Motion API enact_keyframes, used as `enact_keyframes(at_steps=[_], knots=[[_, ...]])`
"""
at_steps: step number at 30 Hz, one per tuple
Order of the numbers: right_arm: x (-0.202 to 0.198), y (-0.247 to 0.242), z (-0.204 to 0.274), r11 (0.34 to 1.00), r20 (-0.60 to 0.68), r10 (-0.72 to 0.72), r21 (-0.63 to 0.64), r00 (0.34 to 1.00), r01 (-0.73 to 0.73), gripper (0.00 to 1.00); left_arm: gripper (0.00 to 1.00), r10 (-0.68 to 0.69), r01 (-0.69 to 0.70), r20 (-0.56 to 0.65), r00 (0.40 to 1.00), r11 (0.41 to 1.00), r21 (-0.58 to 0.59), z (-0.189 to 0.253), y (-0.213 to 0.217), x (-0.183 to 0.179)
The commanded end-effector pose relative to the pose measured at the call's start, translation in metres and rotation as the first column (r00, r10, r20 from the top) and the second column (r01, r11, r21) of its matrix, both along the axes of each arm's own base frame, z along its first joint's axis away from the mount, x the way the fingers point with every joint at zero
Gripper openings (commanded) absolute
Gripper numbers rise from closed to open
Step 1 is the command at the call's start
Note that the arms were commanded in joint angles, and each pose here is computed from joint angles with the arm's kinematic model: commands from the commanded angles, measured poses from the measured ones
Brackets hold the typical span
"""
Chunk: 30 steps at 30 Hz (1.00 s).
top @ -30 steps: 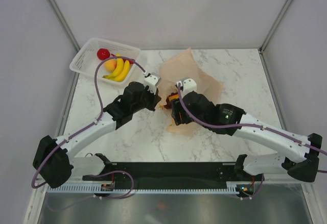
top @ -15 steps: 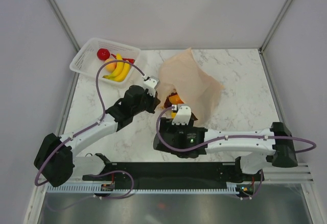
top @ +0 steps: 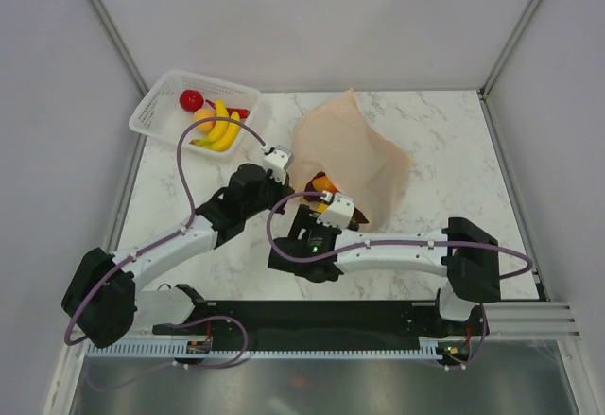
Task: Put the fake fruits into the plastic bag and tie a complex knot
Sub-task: Adjust the plastic bag at the center of the board.
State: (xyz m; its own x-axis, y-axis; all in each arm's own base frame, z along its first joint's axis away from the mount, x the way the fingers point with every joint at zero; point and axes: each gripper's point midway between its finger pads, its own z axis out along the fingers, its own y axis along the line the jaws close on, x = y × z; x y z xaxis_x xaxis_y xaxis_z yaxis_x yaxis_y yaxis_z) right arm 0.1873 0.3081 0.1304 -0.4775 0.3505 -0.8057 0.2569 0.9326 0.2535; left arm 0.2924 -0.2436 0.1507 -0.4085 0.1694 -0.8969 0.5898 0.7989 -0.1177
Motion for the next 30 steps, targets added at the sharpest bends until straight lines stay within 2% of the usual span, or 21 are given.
enact_keyframes(at_steps=[1, 5, 7, 8, 9, 11, 12, 14, 15, 16, 18, 24, 25, 27, 28, 30], knots=[[0.022, -0.012, 0.002, 0.994, 0.053, -0.105, 0.037, 0.993, 0.103, 0.98, 0.02, 0.055, -0.054, 0.041, 0.998, 0.998, -0.045, 0.014, 0.005, 0.008], [0.037, -0.019, -0.004, 0.984, 0.062, -0.169, 0.059, 0.984, 0.165, 0.96, 0.02, 0.054, -0.052, 0.034, 0.998, 0.997, -0.062, 0.014, 0.004, 0.008], [0.046, -0.024, -0.008, 0.979, 0.061, -0.198, 0.051, 0.978, 0.195, 0.82, 0.02, 0.050, -0.049, 0.028, 0.998, 0.997, -0.065, 0.012, 0.003, 0.007], [0.048, -0.025, -0.007, 0.979, 0.064, -0.203, 0.048, 0.977, 0.200, 0.70, 0.02, 0.050, -0.049, 0.025, 0.998, 0.997, -0.063, 0.011, 0.003, 0.007], [0.050, -0.025, -0.007, 0.978, 0.066, -0.205, 0.045, 0.976, 0.203, 0.35, 0.02, 0.049, -0.048, 0.026, 0.998, 0.997, -0.060, 0.011, 0.003, 0.008], [0.049, -0.030, -0.006, 0.977, 0.068, -0.209, 0.049, 0.975, 0.206, 0.06, 0.02, 0.050, -0.048, 0.026, 0.998, 0.997, -0.062, 0.011, 0.003, 0.007], [0.047, -0.034, -0.009, 0.977, 0.067, -0.211, 0.042, 0.975, 0.209, 0.00, 0.02, 0.049, -0.048, 0.025, 0.998, 0.997, -0.059, 0.010, 0.003, 0.007], [0.047, -0.039, 0.001, 0.976, 0.081, -0.211, 0.067, 0.974, 0.206, 0.00, 0.02, 0.049, -0.047, 0.028, 0.998, 0.997, -0.060, 0.011, 0.003, 0.007], [0.049, -0.042, 0.008, 0.986, 0.107, -0.166, 0.010, 0.980, 0.166, 0.00, 0.02, 0.049, -0.047, 0.028, 0.998, 0.997, -0.060, 0.011, 0.003, 0.007], [0.051, -0.038, 0.021, 0.990, 0.135, -0.138, 0.025, 0.981, 0.136, 0.00, 0.02, 0.049, -0.047, 0.027, 0.998, 0.997, -0.061, 0.012, 0.003, 0.007], [0.049, -0.041, 0.035, 0.995, 0.157, -0.082, -0.036, 0.984, 0.088, 0.00, 0.02, 0.058, -0.057, 0.006, 0.998, 0.996, -0.071, 0.015, 0.002, 0.007], [0.043, -0.056, 0.086, 1.000, 0.192, -0.013, 0.000, 0.981, 0.013, 0.00, 0.02, 0.029, -0.029, -0.007, 1.000, 0.993, -0.116, 0.041, -0.006, 0.003], [0.040, -0.061, 0.099, 0.999, 0.196, 0.031, -0.014, 0.980, -0.029, 0.00, 0.02, 0.029, -0.031, -0.025, 0.999, 0.994, -0.105, 0.040, -0.004, -0.001], [0.038, -0.060, 0.125, 0.995, 0.226, 0.079, 0.037, 0.971, -0.090, 0.00, 0.02, 0.026, -0.027, -0.010, 1.000, 0.990, -0.137, 0.064, -0.005, -0.002], [0.034, -0.043, 0.135, 0.974, 0.219, 0.221, -0.006, 0.950, -0.226, 0.00, 0.02, 0.021, -0.025, -0.029, 0.999, 0.991, -0.132, 0.066, -0.004, -0.007], [0.027, -0.037, 0.161, 0.935, 0.255, 0.341, 0.011, 0.905, -0.356, 0.00, 0.02, 0.021, -0.022, -0.004, 1.000, 0.985, -0.173, 0.096, -0.003, -0.010]])
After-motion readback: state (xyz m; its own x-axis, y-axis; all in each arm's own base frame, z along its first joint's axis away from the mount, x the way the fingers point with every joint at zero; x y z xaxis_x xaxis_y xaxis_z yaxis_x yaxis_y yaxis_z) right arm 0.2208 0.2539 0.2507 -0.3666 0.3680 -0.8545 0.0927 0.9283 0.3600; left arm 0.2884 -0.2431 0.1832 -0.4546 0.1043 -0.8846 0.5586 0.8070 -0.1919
